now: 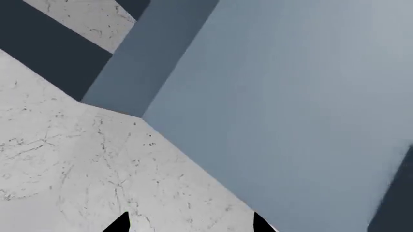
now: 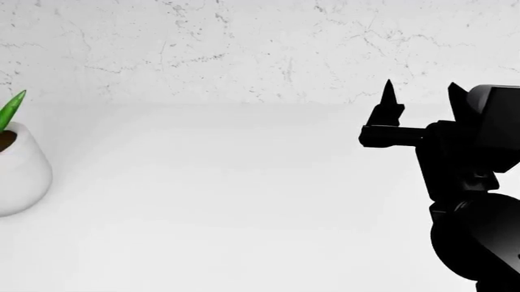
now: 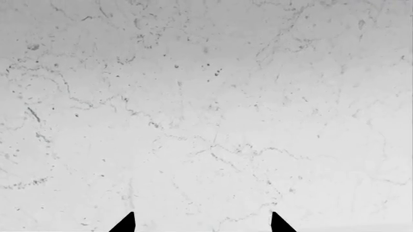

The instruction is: Pick the cherry, mango from the counter and place them in the cabinet. Then close the cabinet.

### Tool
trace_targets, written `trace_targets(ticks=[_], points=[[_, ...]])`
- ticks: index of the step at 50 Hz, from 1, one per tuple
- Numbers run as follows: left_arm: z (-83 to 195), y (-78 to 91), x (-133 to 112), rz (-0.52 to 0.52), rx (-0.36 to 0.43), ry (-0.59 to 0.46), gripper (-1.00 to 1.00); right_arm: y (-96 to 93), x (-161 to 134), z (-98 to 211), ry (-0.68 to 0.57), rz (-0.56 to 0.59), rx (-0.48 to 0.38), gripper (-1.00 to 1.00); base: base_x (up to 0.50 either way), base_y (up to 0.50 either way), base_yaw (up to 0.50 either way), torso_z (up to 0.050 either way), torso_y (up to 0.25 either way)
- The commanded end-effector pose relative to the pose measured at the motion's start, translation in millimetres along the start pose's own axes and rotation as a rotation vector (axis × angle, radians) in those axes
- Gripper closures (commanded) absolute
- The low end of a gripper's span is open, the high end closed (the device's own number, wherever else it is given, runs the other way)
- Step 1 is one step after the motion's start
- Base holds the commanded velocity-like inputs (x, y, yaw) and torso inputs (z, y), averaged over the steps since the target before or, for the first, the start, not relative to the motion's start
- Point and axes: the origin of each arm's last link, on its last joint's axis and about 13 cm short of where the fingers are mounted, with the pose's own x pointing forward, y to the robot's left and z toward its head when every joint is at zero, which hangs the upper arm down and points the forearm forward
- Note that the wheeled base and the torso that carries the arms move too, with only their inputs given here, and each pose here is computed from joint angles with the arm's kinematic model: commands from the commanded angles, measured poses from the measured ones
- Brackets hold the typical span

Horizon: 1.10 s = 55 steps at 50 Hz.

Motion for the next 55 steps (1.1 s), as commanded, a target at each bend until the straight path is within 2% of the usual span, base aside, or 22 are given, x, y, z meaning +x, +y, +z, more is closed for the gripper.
trace_targets(ticks=[1, 12, 31, 38, 43, 49, 55], points=[[54, -23.3, -26, -0.082, -0.092, -0.2, -1.0, 5.2, -8, -12, 0.052, 0.012, 0.027, -1.0, 0.0, 0.0, 0.0, 0.0, 0.0], [59, -25.5, -32, -0.1, -0.088, -0.207, -1.0, 4.9, -8, -13, 0.051, 0.011, 0.026, -1.0, 0.0, 0.0, 0.0, 0.0, 0.0], [52, -36.0, -38, -0.183, -0.058, -0.149, -1.0, 4.1, -9, -12, 0.049, 0.007, 0.028, -1.0, 0.0, 0.0, 0.0, 0.0, 0.0], [62, -41.2, -50, -0.231, -0.055, -0.169, -1.0, 4.0, -9, -12, 0.048, 0.007, 0.028, -1.0, 0.0, 0.0, 0.0, 0.0, 0.0], [64, -36.6, -58, -0.235, -0.048, -0.179, -1.0, 4.0, -9, -12, 0.048, 0.007, 0.028, -1.0, 0.0, 0.0, 0.0, 0.0, 0.0], [56, -19.7, -65, -0.195, -0.01, -0.172, -1.0, 3.9, -9, -12, 0.048, 0.006, 0.027, -1.0, 0.0, 0.0, 0.0, 0.0, 0.0], [62, -7.8, -81, -0.18, 0.003, -0.191, -1.0, 4.9, -9, -12, 0.049, 0.008, 0.025, -1.0, 0.0, 0.0, 0.0, 0.0, 0.0]])
